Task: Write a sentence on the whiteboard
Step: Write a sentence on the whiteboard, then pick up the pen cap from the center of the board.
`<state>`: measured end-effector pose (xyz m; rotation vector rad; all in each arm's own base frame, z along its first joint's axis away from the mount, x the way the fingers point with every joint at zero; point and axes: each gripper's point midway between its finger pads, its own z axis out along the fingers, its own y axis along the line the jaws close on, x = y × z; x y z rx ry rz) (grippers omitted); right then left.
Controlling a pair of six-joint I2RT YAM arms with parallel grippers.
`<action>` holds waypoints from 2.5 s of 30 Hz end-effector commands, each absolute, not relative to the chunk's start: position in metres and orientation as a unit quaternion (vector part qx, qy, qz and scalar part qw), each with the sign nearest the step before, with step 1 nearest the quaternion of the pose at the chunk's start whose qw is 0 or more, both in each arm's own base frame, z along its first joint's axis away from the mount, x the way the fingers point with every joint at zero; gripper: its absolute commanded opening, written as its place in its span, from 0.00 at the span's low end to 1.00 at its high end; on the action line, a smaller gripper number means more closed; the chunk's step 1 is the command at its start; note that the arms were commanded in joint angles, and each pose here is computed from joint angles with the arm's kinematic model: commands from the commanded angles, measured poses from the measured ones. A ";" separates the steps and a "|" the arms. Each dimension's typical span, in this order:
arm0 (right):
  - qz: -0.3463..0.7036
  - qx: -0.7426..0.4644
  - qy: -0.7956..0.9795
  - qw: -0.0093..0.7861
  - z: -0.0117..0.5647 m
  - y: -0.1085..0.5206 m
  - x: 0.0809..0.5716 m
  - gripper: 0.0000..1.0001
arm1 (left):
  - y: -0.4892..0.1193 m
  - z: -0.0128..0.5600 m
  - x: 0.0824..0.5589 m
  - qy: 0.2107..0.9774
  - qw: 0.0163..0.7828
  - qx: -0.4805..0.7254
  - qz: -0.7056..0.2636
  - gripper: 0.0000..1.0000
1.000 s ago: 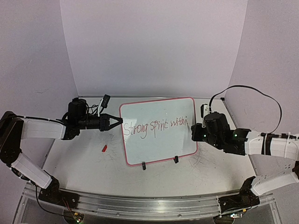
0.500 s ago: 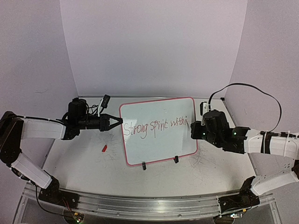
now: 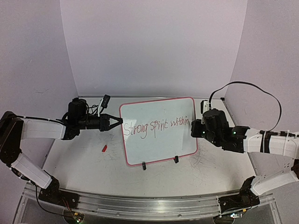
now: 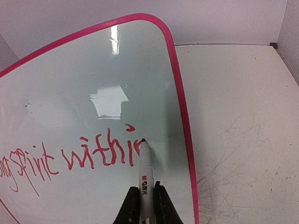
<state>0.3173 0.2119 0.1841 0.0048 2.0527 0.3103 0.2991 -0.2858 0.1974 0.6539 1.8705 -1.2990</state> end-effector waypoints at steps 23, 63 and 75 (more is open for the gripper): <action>0.141 0.014 0.864 0.484 0.174 0.203 0.305 0.00 | -0.291 0.199 0.296 0.730 0.378 0.270 -0.501 0.00; 0.192 0.035 0.801 0.566 0.260 0.161 0.277 0.00 | -0.287 0.215 0.303 0.730 0.399 0.258 -0.492 0.15; 0.167 -0.033 0.800 0.575 0.273 0.169 0.277 0.00 | -0.228 0.287 0.295 0.778 0.470 0.172 -0.381 0.75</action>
